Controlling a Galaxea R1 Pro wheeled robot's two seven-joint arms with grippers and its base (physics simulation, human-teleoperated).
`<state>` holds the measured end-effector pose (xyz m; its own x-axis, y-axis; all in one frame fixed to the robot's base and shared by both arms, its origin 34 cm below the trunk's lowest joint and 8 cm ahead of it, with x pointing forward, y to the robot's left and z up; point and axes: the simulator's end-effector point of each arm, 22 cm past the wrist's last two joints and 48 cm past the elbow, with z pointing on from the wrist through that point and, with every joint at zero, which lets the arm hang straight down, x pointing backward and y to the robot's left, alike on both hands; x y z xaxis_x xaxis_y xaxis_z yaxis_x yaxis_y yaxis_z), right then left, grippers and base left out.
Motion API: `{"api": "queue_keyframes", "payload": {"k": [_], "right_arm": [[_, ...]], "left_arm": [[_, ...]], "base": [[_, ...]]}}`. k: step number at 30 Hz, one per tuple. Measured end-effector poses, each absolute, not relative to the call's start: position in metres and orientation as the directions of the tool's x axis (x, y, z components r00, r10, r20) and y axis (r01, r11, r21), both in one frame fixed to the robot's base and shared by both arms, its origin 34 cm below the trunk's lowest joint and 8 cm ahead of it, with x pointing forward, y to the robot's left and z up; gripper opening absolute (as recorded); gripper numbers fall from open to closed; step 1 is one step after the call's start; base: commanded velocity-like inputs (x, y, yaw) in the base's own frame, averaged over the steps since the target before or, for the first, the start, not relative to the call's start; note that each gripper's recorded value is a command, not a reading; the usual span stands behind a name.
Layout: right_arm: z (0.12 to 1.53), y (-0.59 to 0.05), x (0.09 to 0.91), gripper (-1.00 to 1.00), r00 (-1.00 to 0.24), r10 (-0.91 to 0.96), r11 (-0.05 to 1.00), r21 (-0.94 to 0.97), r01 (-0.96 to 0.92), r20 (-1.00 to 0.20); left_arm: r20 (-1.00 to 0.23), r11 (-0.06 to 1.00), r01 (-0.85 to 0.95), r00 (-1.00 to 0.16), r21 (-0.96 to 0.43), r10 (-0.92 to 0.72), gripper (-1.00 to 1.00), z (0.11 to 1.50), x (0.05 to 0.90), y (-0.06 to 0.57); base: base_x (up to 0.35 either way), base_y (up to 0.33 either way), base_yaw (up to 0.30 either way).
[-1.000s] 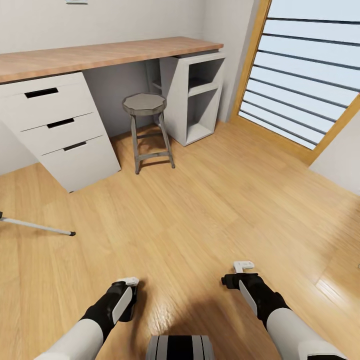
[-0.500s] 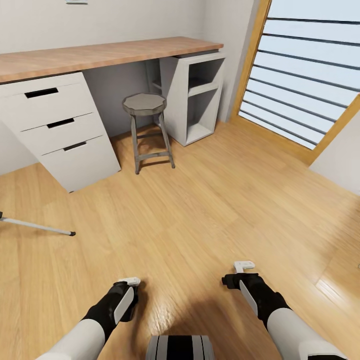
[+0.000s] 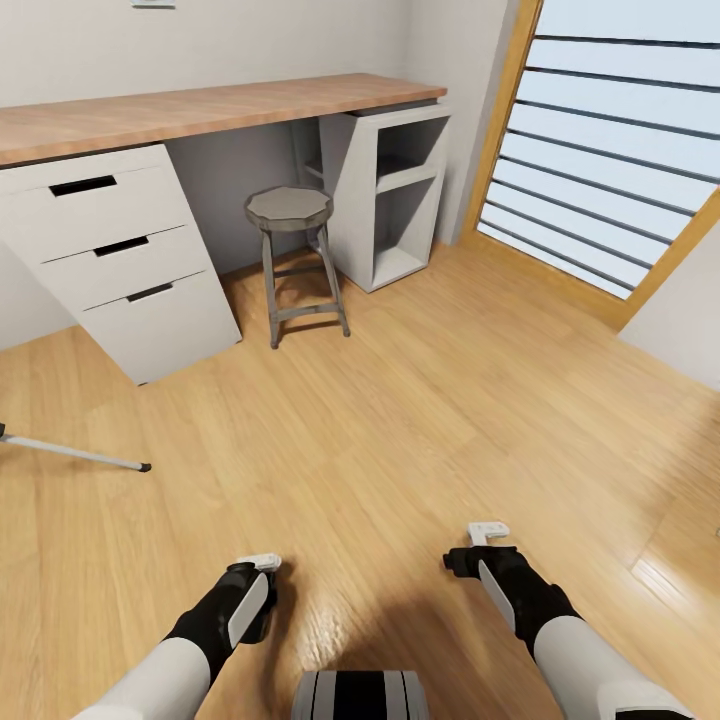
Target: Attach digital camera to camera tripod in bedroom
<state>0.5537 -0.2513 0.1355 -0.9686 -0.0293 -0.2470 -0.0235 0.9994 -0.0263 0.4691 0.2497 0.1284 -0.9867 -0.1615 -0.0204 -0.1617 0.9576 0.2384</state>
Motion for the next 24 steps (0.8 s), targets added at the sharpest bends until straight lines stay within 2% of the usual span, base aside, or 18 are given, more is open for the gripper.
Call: {"api": "queue_keyframes", "payload": {"k": [24], "right_arm": [[0.114, -0.251, 0.538, 1.0, -0.978, -0.031, 0.999, -0.025, -0.026, -0.205]], "left_arm": [[0.016, 0.958, -0.155, -0.986, 0.24, -0.163, 1.0, 0.111, 0.456, 0.248]], "base": [[0.0, 0.0, 0.0]]}}
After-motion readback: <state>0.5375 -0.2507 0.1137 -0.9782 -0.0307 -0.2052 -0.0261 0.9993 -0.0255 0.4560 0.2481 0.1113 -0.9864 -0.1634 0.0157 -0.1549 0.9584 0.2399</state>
